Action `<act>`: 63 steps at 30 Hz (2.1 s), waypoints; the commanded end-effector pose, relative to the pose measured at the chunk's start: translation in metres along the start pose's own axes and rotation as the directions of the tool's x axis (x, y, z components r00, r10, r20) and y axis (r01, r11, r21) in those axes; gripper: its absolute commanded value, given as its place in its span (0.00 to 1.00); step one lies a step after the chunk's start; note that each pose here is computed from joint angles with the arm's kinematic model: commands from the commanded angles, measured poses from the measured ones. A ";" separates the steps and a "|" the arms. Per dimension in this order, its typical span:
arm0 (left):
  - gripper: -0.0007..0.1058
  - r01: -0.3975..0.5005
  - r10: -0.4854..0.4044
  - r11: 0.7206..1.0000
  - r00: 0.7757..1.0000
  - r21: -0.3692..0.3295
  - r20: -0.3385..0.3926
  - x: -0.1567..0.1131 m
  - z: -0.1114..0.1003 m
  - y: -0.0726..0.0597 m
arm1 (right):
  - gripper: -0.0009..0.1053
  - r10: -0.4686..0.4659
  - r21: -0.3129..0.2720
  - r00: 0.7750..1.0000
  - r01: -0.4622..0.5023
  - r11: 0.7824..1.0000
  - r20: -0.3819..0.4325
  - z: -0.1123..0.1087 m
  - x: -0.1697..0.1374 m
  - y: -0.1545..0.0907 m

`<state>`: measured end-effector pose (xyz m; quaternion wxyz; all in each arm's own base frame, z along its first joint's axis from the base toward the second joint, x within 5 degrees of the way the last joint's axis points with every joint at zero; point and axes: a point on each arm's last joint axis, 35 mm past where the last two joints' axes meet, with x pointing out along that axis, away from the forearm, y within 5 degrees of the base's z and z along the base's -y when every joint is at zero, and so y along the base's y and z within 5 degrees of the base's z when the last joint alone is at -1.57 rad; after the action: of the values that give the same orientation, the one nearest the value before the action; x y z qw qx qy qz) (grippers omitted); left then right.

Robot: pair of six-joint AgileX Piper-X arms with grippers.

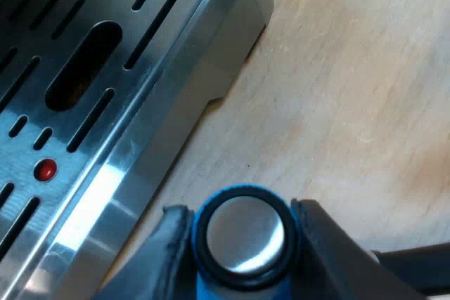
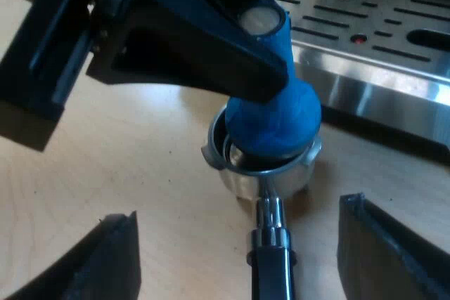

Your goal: Grind coffee beans and then tamp

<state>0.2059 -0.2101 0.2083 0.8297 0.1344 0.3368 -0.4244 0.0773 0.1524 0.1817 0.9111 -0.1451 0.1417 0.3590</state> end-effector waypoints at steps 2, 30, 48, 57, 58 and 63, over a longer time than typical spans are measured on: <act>0.01 -0.013 0.013 1.000 0.997 -0.010 -0.074 0.001 -0.010 0.000 | 0.59 -0.020 0.002 1.000 0.020 1.000 0.021 0.004 0.000 -0.002; 0.01 0.028 -0.031 0.999 0.989 -0.025 -0.143 0.000 -0.018 -0.002 | 0.59 -0.020 0.002 1.000 0.020 1.000 0.021 0.004 0.000 -0.002; 0.01 0.029 -0.042 0.998 0.959 -0.050 -0.280 0.018 -0.058 -0.002 | 0.59 -0.020 0.009 0.999 0.020 1.000 0.035 0.005 0.000 -0.002; 0.01 0.075 -0.086 0.996 0.967 -0.055 -0.239 0.018 -0.050 -0.003 | 0.59 -0.020 0.009 0.999 0.020 1.000 0.035 0.005 0.000 -0.002; 0.01 0.075 -0.086 0.996 0.968 -0.054 -0.237 0.018 -0.048 -0.003 | 0.59 -0.020 0.009 0.999 0.020 1.000 0.035 0.005 0.000 -0.002; 0.01 0.075 -0.081 0.996 0.981 -0.041 -0.177 0.010 -0.030 -0.003 | 0.59 -0.020 0.009 0.999 0.020 1.000 0.035 0.005 0.000 -0.002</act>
<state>0.2024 -0.2092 0.1947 0.8069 0.1355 0.3677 -0.4420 0.0778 0.1527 0.1832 0.9144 -0.1405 0.1358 0.3545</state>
